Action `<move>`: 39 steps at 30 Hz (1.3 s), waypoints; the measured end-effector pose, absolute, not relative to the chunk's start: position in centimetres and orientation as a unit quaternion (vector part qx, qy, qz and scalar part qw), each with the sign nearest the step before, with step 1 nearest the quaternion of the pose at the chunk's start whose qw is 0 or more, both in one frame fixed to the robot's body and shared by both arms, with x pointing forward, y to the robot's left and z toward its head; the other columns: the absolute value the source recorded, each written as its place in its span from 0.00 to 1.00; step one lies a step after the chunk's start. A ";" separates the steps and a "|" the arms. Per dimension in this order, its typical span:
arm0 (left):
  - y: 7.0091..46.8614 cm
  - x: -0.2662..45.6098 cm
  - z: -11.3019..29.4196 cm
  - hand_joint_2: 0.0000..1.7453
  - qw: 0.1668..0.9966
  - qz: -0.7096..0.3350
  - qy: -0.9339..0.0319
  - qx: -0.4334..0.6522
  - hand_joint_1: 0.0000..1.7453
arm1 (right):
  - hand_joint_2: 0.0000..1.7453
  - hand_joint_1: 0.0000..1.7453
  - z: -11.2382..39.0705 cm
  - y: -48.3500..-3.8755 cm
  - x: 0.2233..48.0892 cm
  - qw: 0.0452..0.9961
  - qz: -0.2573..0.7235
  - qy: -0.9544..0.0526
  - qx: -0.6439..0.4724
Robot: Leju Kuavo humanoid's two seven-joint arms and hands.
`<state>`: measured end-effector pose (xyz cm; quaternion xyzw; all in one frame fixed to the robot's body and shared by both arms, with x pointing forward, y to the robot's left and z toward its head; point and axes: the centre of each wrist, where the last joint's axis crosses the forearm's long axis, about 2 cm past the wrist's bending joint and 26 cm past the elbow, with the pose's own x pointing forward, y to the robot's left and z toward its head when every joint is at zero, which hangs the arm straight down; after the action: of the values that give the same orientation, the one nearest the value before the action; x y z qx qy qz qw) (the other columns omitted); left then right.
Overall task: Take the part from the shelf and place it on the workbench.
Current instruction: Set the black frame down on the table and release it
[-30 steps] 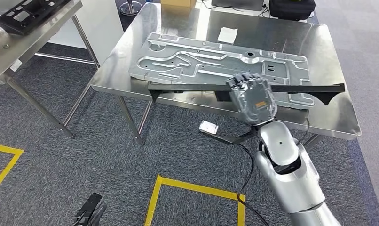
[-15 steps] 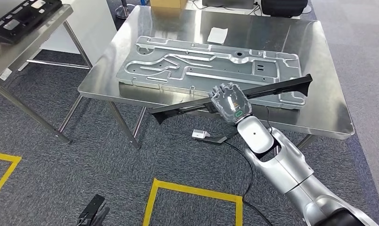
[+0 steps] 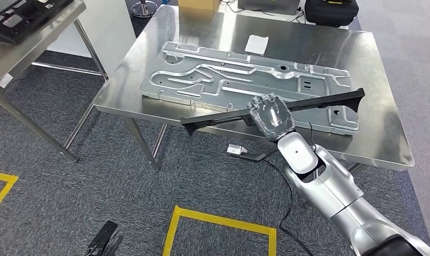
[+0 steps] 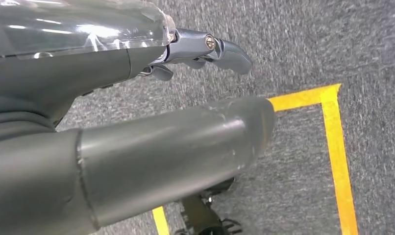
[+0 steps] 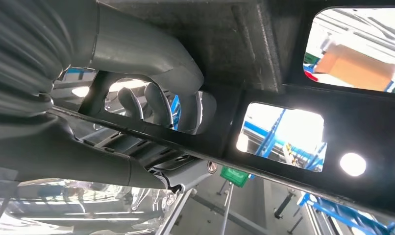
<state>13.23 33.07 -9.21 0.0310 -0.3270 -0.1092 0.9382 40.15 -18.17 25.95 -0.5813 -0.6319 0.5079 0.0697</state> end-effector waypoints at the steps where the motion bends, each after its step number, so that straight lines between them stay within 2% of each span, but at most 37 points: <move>1: 33.1 13.1 -9.3 0.00 0.939 -0.109 -0.326 0.031 0.00 | 1.00 1.00 26.0 -18.4 40.2 0.070 0.506 -0.631 -0.584; 23: 33.4 12.4 -9.4 0.00 0.941 -0.107 -0.320 0.033 0.00 | 1.00 1.00 27.6 -20.2 40.7 0.067 0.459 -0.639 -0.614; 30: 33.7 12.3 -9.4 0.00 0.941 -0.101 -0.321 0.038 0.00 | 1.00 1.00 27.9 -24.1 41.6 0.088 0.446 -0.633 -0.626; 39: 33.7 12.6 -9.3 0.00 0.940 -0.103 -0.324 0.038 0.00 | 1.00 1.00 25.5 -25.7 42.5 0.126 0.470 -0.616 -0.619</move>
<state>12.64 33.69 -9.33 0.0382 -0.3239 -0.1029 0.9397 42.45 -25.69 25.50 -0.6190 -0.6165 0.4700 0.1261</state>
